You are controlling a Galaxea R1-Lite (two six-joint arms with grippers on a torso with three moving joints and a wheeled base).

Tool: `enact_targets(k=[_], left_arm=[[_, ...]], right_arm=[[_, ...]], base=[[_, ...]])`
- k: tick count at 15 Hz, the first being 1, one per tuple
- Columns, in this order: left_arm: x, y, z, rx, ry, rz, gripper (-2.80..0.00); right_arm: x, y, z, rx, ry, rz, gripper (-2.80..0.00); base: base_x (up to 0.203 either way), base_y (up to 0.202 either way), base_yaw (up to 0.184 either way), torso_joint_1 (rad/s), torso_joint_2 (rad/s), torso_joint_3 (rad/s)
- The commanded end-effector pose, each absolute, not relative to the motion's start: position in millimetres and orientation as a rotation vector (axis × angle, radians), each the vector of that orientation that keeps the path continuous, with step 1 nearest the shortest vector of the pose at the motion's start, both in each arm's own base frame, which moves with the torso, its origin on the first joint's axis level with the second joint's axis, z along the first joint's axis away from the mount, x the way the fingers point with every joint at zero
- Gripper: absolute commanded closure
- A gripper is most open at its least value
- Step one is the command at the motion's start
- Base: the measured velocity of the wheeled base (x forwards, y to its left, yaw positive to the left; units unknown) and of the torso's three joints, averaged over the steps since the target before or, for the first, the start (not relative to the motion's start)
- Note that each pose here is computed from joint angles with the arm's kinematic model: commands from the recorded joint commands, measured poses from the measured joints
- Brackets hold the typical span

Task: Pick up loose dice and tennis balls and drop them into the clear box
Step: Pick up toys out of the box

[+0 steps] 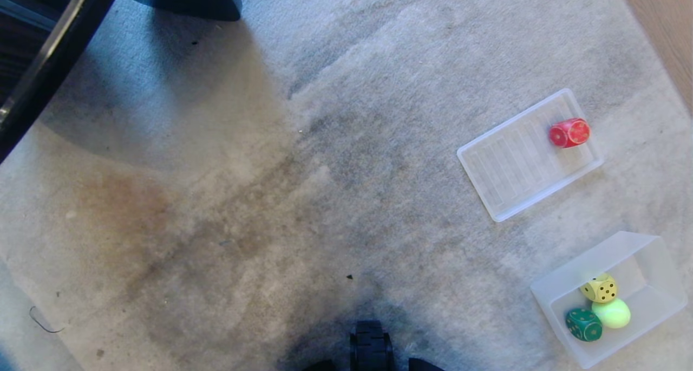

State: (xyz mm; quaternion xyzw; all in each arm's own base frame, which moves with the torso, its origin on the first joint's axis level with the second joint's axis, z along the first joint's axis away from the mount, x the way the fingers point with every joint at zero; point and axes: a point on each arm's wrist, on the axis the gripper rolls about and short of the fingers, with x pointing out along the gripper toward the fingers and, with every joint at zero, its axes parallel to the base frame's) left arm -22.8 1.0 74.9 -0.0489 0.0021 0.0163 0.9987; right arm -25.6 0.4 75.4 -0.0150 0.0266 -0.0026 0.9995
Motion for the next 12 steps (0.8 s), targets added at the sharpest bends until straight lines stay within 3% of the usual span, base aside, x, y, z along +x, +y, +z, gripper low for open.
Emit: enact_targets(k=[1, 8, 12], left_arm=[[-22.8, 1.0, 74.8, -0.096, 0.005, 0.034, 0.0], [-22.8, 1.0, 74.9, -0.096, 0.004, 0.034, 0.0], [-22.8, 1.0, 74.9, -0.101, 0.004, 0.033, 0.0]], right_arm=[[-25.7, 0.5, 75.3, -0.036, 0.052, -0.002, 0.0], [-25.6, 0.5, 75.4, -0.049, 0.053, 0.001, 0.0], [-25.6, 0.5, 75.3, -0.053, 0.055, 0.0, 0.0]], base=[[0.0, 0.0, 0.0, 0.0, 0.0, 0.0], [0.0, 0.0, 0.0, 0.0, 0.0, 0.0], [0.0, 0.0, 0.0, 0.002, 0.0, -0.11]])
